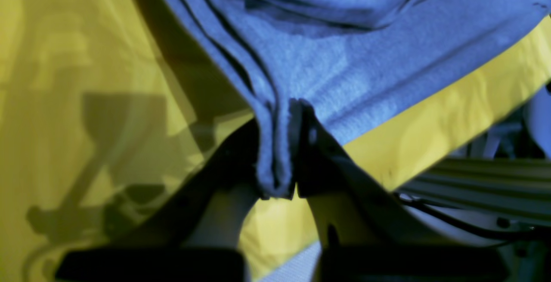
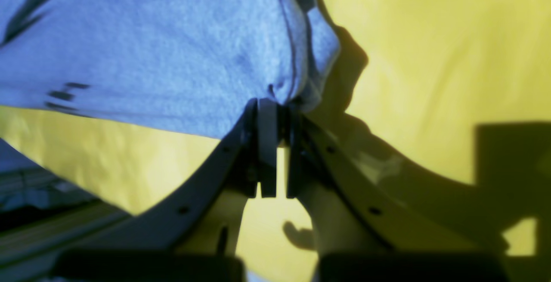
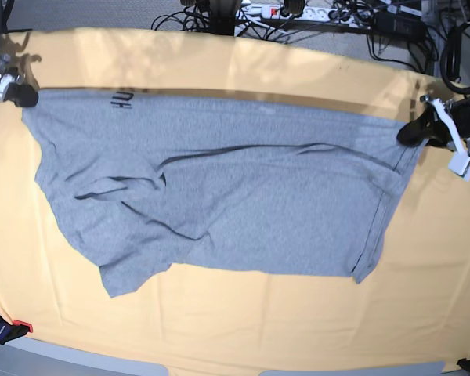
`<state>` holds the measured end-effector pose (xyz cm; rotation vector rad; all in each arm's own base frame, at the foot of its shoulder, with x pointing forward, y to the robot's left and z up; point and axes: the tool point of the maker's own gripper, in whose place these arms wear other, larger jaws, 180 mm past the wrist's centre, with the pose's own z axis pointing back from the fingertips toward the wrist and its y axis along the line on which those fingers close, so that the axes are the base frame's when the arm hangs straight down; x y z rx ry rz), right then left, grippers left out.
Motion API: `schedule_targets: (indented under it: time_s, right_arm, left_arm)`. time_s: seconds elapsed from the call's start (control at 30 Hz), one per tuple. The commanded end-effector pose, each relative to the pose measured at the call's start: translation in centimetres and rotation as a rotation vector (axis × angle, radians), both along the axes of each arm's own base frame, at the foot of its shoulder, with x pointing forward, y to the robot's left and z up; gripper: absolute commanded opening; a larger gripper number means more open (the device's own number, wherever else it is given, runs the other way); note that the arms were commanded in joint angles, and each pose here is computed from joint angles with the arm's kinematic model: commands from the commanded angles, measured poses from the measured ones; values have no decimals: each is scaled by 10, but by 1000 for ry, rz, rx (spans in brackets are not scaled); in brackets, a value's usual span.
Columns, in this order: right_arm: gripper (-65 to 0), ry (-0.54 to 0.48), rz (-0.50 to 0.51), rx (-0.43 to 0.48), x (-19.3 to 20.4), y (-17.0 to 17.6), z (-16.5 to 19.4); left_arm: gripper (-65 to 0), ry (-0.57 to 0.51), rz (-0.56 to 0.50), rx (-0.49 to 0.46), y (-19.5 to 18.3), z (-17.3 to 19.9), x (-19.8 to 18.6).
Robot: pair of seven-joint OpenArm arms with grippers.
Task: Layout the t-shirt on the table in an organized manner, then fold the t-shirt properly
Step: 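Hold the shirt edge with both grippers and stretch it taut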
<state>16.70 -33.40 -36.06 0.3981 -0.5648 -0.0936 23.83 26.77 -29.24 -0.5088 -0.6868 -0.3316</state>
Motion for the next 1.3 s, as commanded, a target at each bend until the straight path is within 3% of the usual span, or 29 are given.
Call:
schedule_targets:
  time_s: [0.0,0.2,0.53,0.9,1.27]
  right_arm:
    - [-650,-29,19,-53,4,-9,14]
    - [-650,14,82,-116,-19,-2,19]
    - [-650,97,104,-128,-50,1,11]
    - [-650,72,105,-100,-46,5,14]
    - [-650,80,105,-108,-47,4,13]
  left_arm:
    - [-650,-21,-15,16,5,12,2]
    - [-650,60,-102,-19,-5,0,-29]
    - [-650,108,-155,68,11,7,-35]
    - [-650,222,-191,33,7,-5,-66]
    - [-650,238,-205,128,23,-3,-63]
